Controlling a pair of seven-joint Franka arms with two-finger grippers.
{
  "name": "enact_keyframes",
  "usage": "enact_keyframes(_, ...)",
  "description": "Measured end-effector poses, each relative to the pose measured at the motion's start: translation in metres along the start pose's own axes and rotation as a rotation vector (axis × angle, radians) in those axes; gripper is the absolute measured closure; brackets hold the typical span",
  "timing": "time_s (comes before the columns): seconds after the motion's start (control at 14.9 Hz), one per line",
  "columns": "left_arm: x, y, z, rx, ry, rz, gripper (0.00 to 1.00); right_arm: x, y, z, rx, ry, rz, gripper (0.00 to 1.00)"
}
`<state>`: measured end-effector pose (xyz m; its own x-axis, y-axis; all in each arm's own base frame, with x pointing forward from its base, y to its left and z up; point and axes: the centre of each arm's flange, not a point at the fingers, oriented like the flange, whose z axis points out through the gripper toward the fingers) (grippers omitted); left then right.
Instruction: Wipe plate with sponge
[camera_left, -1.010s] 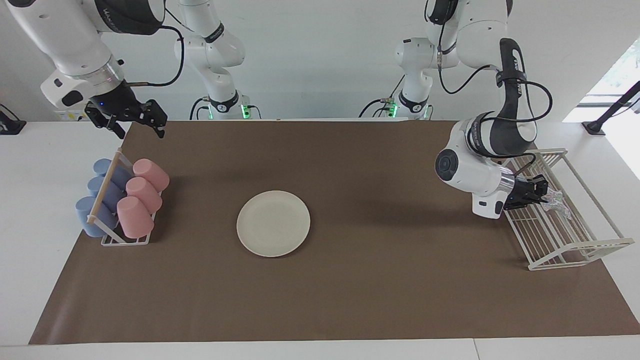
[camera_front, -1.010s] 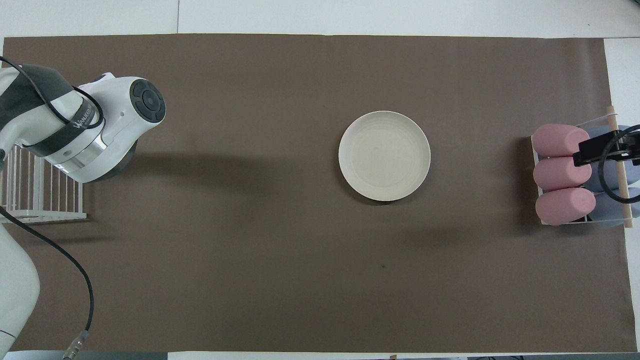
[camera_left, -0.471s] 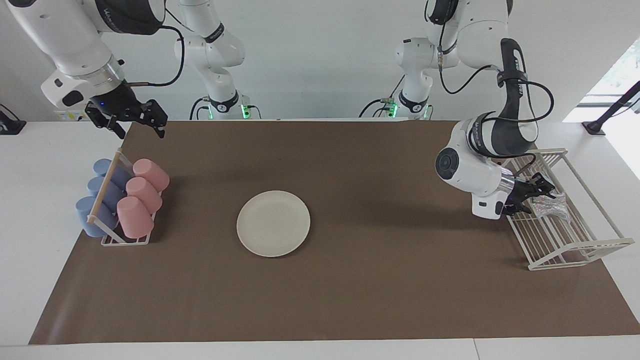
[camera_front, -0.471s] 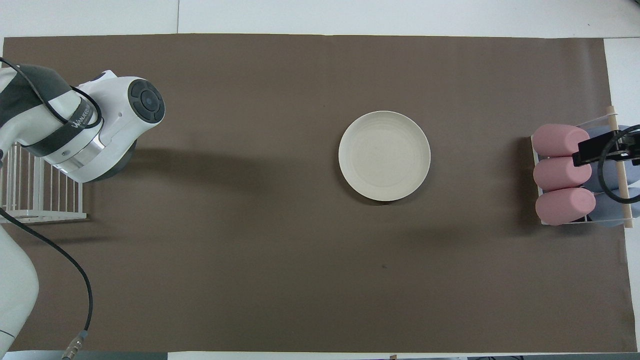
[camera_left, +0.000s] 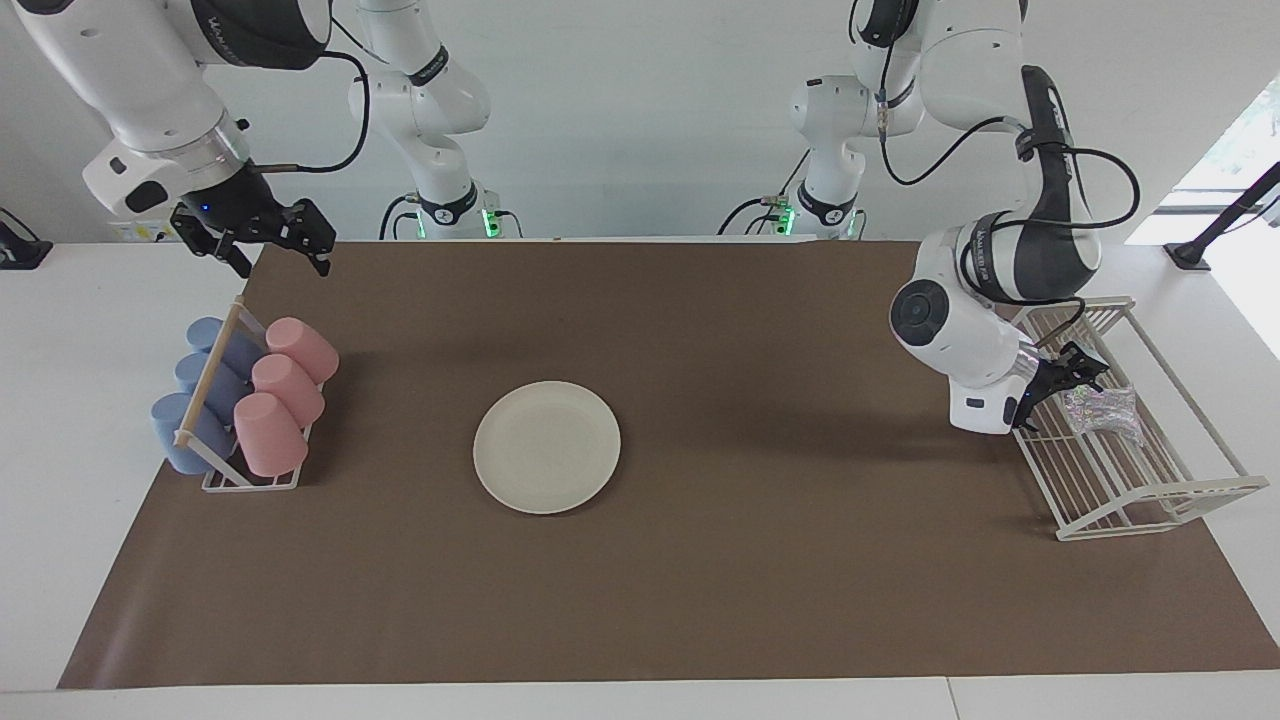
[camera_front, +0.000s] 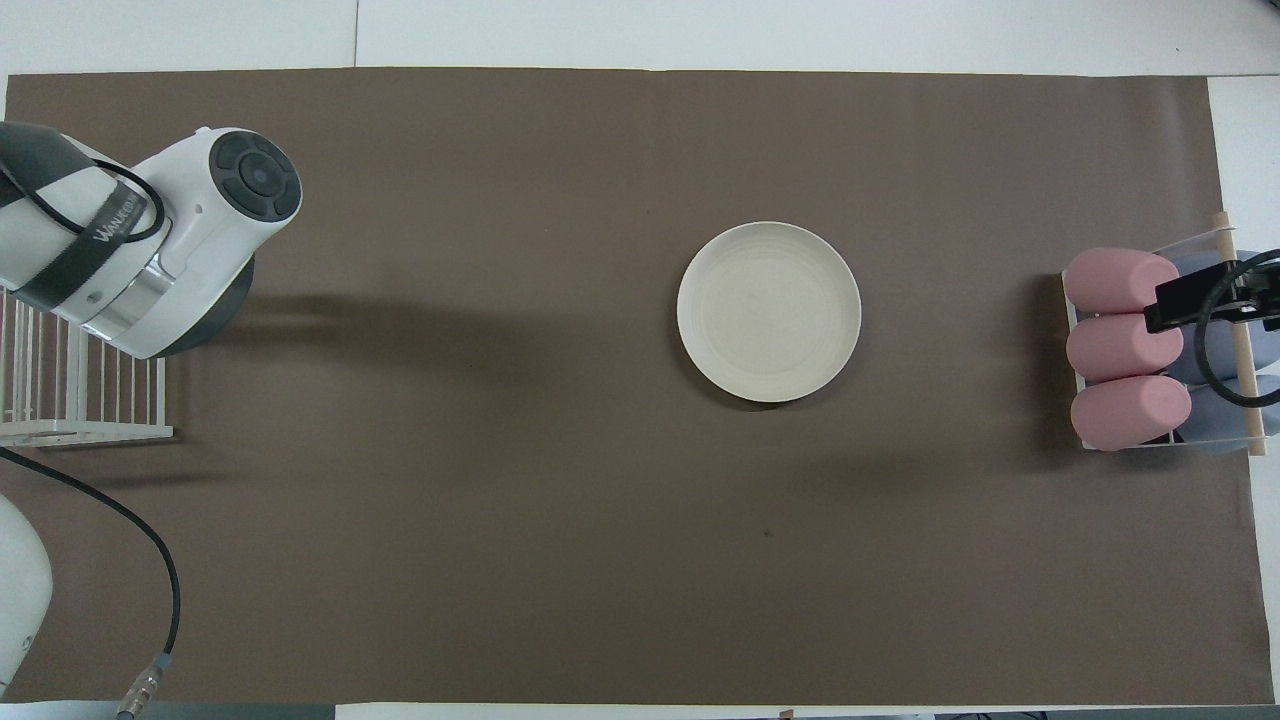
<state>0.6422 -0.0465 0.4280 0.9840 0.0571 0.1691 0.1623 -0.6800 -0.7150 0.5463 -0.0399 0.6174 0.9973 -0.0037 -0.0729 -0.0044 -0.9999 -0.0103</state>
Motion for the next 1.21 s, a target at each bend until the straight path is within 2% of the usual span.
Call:
enact_keyframes(0.13, 0.008, -0.032, -0.029, -0.146, -0.027, -0.028, 0.00, 0.000, 0.000, 0.000, 0.000, 0.001, -0.001, 0.00)
enact_keyframes(0.34, 0.002, -0.071, -0.058, -0.270, -0.057, -0.076, 0.00, 0.000, -0.002, 0.000, 0.000, 0.001, -0.003, 0.00)
enact_keyframes(0.54, -0.016, -0.096, -0.094, -0.433, -0.106, -0.115, 0.00, 0.000, -0.002, 0.000, 0.000, 0.002, -0.003, 0.00)
enact_keyframes(0.81, -0.050, -0.131, -0.138, -0.652, -0.178, -0.051, 0.00, 0.000, -0.002, -0.001, 0.000, 0.002, -0.004, 0.00)
enact_keyframes(0.94, -0.064, -0.138, -0.148, -0.724, -0.224, -0.024, 0.00, 0.000, -0.002, -0.001, 0.000, 0.003, -0.004, 0.00)
enact_keyframes(1.08, -0.076, -0.138, -0.153, -0.761, -0.263, 0.028, 0.00, 0.000, -0.002, -0.001, -0.001, 0.003, -0.004, 0.00)
enact_keyframes(1.21, -0.083, -0.133, -0.154, -0.797, -0.268, 0.104, 0.00, 0.000, -0.002, -0.001, -0.001, 0.004, -0.004, 0.00)
